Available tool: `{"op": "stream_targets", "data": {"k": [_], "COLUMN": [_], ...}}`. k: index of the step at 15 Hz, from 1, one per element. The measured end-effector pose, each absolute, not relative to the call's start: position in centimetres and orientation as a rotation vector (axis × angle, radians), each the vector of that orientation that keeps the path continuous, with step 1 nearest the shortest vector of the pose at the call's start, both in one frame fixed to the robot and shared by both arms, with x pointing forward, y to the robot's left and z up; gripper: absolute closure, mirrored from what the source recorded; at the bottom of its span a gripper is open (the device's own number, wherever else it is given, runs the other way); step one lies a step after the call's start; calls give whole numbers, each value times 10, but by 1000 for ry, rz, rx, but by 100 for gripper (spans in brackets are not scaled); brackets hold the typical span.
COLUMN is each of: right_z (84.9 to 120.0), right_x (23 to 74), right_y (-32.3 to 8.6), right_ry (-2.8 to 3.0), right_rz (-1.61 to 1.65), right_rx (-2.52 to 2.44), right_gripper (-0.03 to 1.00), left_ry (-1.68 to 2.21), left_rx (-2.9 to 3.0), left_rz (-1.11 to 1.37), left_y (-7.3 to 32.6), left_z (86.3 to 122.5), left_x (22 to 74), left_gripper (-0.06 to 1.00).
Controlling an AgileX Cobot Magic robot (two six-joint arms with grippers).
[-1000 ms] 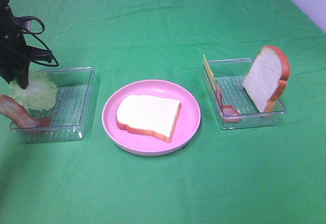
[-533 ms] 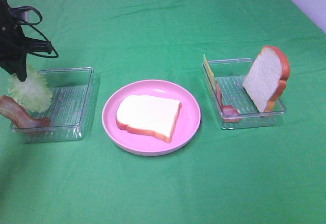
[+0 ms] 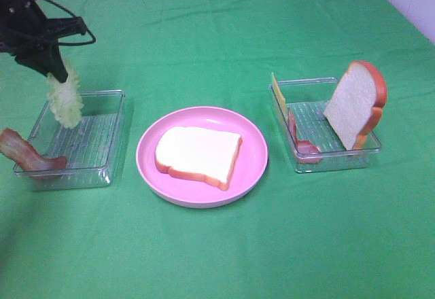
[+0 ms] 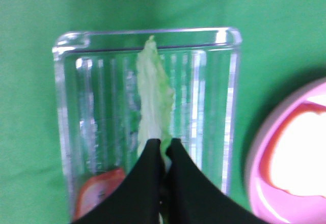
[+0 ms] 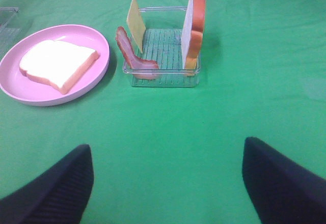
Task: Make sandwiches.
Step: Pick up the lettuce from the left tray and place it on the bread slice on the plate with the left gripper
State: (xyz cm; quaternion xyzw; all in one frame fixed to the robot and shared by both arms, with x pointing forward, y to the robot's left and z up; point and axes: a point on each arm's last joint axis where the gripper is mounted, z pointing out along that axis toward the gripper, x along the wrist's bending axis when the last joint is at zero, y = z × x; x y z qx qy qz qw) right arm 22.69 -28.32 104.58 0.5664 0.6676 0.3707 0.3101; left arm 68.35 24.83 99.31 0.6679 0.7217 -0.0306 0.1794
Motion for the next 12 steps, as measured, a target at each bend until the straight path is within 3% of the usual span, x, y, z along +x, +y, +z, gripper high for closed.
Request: {"op": "stream_targets", "data": {"k": [2,6,8,12], "right_z": [1046,1046,1046,1046], "right_x": [227,227,227,227], "right_y": [-283,-283,-283,-283], "right_ry": [1763,1763,1763,1763], "right_rz": [979,979,979,979], "right_rx": [1496,1496,1496,1496], "right_gripper": [21,21,21,21], "left_ry": [1935,1569,1526,1428], "left_rx": [1870,1880,1895,2011], "left_rz": [-161,-376,-385,-429], "left_y": [233,146,124,45], "left_z": [1003,1015,1014,975], "left_x": [681,667,662,639], "left_gripper": [93,93,93,93]}}
